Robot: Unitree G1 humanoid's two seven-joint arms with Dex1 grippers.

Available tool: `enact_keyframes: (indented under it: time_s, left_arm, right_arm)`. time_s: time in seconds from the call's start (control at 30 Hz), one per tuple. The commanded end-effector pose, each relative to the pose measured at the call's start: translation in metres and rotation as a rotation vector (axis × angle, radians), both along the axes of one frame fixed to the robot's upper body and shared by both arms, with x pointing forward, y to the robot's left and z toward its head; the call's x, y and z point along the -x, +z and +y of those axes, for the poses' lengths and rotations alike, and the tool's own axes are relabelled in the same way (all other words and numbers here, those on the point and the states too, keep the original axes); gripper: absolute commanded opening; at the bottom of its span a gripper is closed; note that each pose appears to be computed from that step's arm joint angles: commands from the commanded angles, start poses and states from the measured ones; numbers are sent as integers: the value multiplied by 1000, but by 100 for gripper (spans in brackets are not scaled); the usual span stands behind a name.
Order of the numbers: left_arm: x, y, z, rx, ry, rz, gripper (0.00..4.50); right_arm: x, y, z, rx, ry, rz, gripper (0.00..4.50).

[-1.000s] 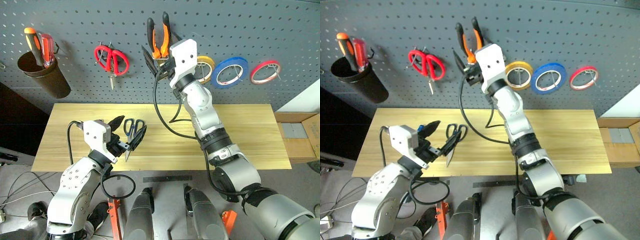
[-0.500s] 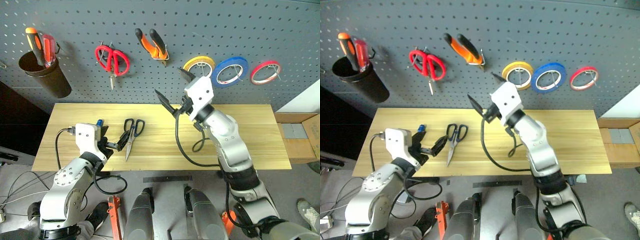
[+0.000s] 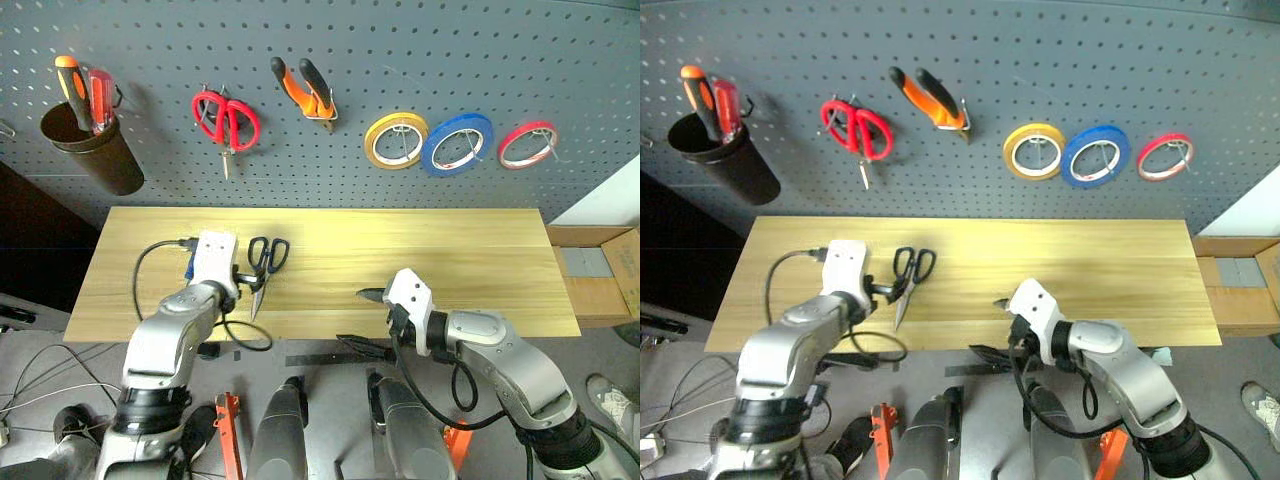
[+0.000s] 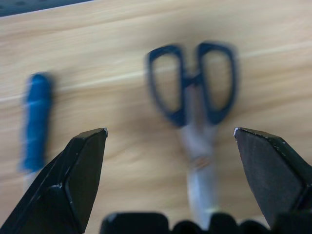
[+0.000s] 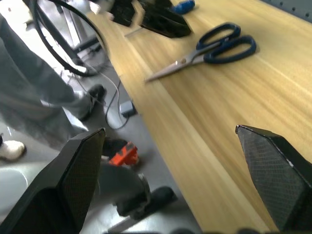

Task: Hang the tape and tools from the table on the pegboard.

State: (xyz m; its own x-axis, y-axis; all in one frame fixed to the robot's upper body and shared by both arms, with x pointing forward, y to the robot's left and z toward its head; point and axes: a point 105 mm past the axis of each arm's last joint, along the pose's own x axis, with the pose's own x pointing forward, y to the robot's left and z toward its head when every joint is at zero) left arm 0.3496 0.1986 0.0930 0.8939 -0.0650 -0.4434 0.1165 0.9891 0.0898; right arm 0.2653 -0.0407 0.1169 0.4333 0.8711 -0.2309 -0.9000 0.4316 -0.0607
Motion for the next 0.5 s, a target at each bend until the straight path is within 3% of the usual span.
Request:
enact_keyframes:
  time_s: [0.03, 0.13, 0.27, 0.5]
  left_arm:
    - [1, -19, 10, -24, 62, 103, 450]
    - [4, -32, 14, -17, 99, 159, 450]
    - [5, -40, 11, -14, 97, 189, 450]
    - [-10, -39, -9, 24, 55, 182, 450]
  right_arm:
    - [-21, 32, -3, -124, -83, -121, 444]
    - [-37, 51, -6, -186, -142, -190, 444]
    - [-38, 51, -5, -173, -132, -193, 444]
    - [-42, 68, -2, -214, -137, -230, 444]
